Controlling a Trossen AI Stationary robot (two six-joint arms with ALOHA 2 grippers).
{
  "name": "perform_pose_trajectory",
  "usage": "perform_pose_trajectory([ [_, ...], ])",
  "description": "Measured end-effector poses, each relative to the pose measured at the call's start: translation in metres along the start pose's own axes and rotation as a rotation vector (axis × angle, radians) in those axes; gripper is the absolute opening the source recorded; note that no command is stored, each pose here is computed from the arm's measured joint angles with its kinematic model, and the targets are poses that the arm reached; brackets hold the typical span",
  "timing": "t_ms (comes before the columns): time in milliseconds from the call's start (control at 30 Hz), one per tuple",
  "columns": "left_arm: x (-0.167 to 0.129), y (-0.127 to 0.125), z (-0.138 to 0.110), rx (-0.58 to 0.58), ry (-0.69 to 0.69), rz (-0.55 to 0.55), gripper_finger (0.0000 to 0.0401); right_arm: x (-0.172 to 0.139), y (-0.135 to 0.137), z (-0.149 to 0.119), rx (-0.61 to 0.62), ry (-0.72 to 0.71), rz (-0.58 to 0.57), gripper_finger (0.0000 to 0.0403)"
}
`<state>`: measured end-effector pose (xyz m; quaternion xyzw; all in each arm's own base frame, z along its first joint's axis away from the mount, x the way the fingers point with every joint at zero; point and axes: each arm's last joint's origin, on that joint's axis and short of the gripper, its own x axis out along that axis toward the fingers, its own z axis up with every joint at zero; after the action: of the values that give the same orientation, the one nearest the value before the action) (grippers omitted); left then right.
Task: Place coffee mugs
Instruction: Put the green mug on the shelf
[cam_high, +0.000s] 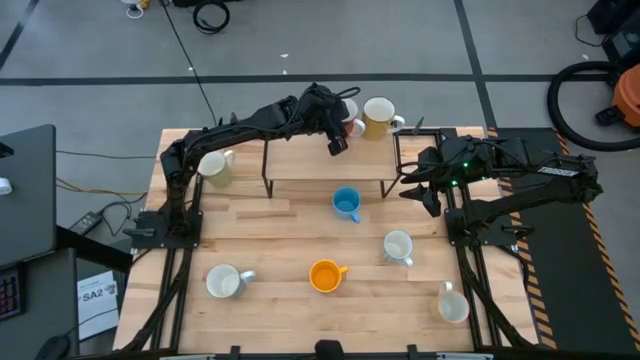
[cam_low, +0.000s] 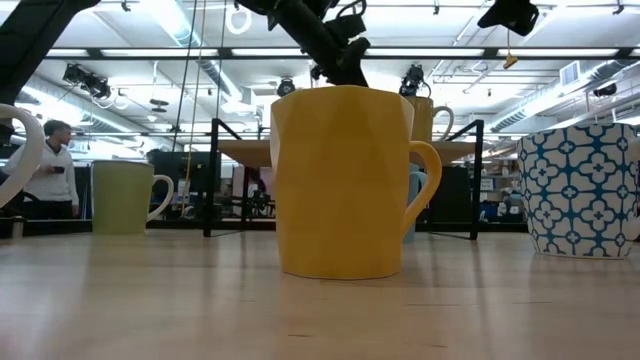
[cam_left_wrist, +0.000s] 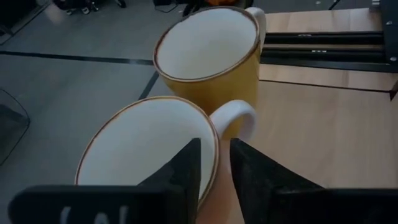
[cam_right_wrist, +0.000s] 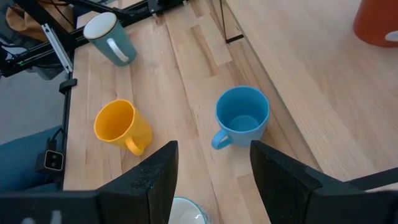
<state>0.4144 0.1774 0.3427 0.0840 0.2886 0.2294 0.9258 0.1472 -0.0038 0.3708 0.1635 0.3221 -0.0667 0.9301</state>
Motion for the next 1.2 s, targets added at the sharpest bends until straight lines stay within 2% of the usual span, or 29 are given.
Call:
perform_pose_trajectory([
  [233, -0.002, -0.010, 0.002, 0.013, -0.005, -0.019, 0.0165, 0.000, 0.000, 0.000, 0.000, 0.000, 0.000, 0.0205],
  [367, -0.004, -0.017, 0.005, 0.060, -0.012, -0.034, 0.0196, 0.000, 0.000, 0.000, 0.000, 0.000, 0.000, 0.0205],
  [733, -0.027, -0.041, 0.019, 0.099, -0.067, -0.075, 0.0208, 0.000, 0.000, 0.000, 0.000, 0.000, 0.000, 0.0205],
  [933, -0.070, -0.055, 0.032, 0.060, -0.082, -0.129, 0.0208, 0.000, 0.000, 0.000, 0.000, 0.000, 0.000, 0.0205],
  [1200, -0.148, -0.061, 0.035, 0.001, -0.030, -0.212, 0.0208, 0.000, 0.000, 0.000, 0.000, 0.000, 0.000, 0.0205],
])
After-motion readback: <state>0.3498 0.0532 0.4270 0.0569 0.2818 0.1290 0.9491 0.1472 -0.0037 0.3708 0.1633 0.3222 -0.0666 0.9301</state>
